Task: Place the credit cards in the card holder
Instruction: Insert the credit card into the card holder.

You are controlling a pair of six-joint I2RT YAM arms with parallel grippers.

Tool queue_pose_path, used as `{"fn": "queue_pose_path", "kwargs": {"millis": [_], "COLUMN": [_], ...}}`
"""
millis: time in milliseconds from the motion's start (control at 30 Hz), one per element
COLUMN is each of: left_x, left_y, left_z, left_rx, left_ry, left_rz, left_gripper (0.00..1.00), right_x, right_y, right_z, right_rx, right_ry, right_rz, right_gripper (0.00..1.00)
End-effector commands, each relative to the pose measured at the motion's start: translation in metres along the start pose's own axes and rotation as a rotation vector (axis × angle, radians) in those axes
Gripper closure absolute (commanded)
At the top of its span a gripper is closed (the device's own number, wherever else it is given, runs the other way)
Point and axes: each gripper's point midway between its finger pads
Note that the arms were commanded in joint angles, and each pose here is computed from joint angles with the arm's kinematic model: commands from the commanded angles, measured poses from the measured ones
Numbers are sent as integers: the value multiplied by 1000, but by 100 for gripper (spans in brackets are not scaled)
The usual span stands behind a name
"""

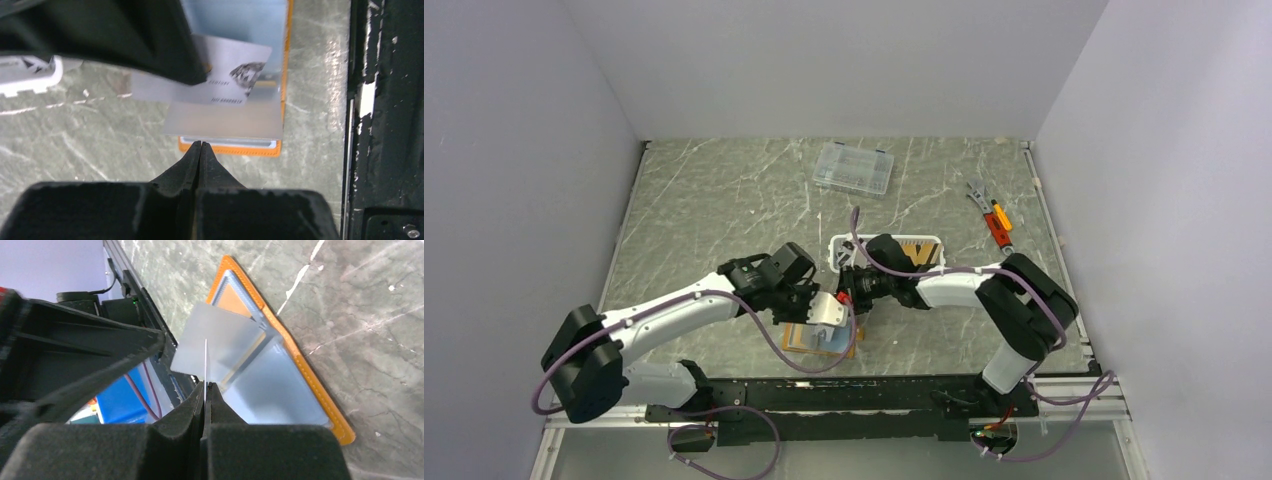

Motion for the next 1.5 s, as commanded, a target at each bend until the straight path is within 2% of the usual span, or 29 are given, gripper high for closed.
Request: {"fn": "queue_pose_path", "kwargs": {"millis": [0,367,633,1467], "left_x": [-7,-13,-34,-72], "left_y": [-10,-24,-58,-55], "left_z": [-10,17,37,37], "left_rx": [-10,4,95,108], "left_ry": [-14,-50,-89,-188], "left_rz": [29,108,216,189], "left_gripper": [97,97,98,100], "right_x": [9,-3,-12,-45], "right_y": [4,-1,-1,-15], "right_z": [9,8,-2,3], "right_rx": [35,32,11,8], "right_ry": [52,48,53,18], "right_rz": [-19,12,38,112], "right_gripper": [100,100,100,100]}}
Point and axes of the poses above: each gripper's point midway between its finger pads, its own z axis out along the fingers, its own x axis along the line the jaws close on, y = z × x, and after that the axes turned 13 degrees about z, right-handed
